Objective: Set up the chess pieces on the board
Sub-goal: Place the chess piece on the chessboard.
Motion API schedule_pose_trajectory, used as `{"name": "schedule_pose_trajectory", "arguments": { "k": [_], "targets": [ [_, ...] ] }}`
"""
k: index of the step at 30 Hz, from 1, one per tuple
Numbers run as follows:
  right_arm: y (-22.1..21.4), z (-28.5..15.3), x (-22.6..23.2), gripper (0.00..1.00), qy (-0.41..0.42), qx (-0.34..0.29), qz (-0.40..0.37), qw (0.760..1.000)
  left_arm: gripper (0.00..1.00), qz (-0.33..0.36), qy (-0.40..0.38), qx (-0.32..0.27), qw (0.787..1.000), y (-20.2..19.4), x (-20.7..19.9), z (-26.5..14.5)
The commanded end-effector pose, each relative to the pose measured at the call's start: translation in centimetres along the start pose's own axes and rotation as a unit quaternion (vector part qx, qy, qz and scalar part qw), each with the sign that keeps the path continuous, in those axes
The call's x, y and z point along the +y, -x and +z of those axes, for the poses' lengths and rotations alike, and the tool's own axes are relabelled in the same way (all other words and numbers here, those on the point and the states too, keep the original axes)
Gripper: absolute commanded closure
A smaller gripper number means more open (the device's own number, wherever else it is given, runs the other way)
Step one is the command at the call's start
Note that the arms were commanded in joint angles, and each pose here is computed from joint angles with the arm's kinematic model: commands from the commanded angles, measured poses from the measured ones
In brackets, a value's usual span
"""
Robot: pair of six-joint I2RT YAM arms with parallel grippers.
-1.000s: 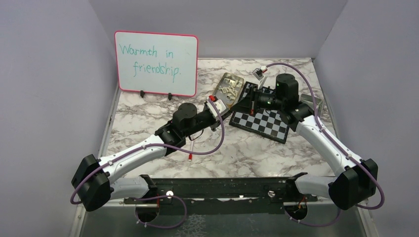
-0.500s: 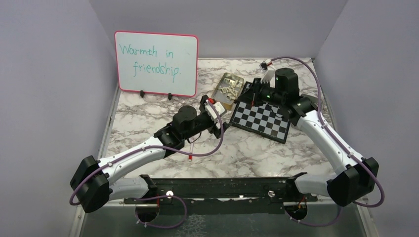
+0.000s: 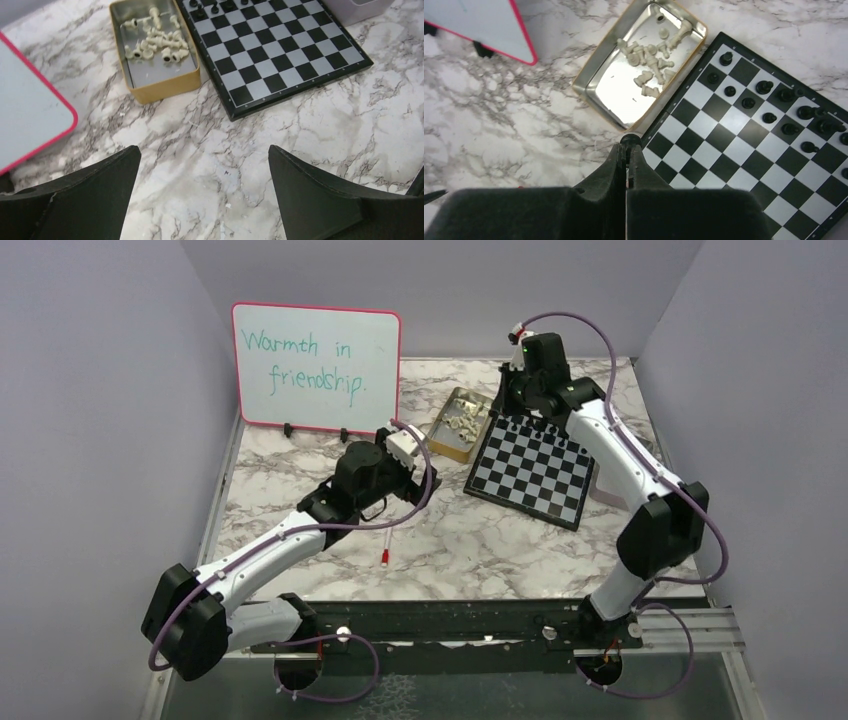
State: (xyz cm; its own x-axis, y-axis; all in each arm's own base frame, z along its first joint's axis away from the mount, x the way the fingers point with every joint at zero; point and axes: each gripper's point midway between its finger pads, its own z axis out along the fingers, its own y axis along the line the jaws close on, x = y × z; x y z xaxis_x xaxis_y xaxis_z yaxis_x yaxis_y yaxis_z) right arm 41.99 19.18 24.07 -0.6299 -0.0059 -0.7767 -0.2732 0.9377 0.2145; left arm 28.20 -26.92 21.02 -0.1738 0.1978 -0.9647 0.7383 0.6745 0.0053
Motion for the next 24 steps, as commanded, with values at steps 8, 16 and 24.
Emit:
{"name": "schedule_pose_trajectory", "arguments": {
  "k": [8, 16, 24],
  "targets": [
    [-2.3, 7.0, -8.2, 0.99, -0.132, 0.117, -0.015, 0.984, 0.01, -0.061, 0.011, 0.114, 0.992, -4.7, 0.9, -1.6],
    [-2.5, 9.6, -12.3, 0.99, -0.135, 0.143, 0.015, 0.98, 0.01, -0.06, 0.04, 0.063, 0.995, -4.0, 1.5, -3.5],
    [-2.6, 11.6, -13.4, 0.99, -0.141, 0.147, 0.02, 0.979, 0.01, -0.049, 0.039, 0.046, 0.997, -3.3, 1.5, -3.8]
  ]
}}
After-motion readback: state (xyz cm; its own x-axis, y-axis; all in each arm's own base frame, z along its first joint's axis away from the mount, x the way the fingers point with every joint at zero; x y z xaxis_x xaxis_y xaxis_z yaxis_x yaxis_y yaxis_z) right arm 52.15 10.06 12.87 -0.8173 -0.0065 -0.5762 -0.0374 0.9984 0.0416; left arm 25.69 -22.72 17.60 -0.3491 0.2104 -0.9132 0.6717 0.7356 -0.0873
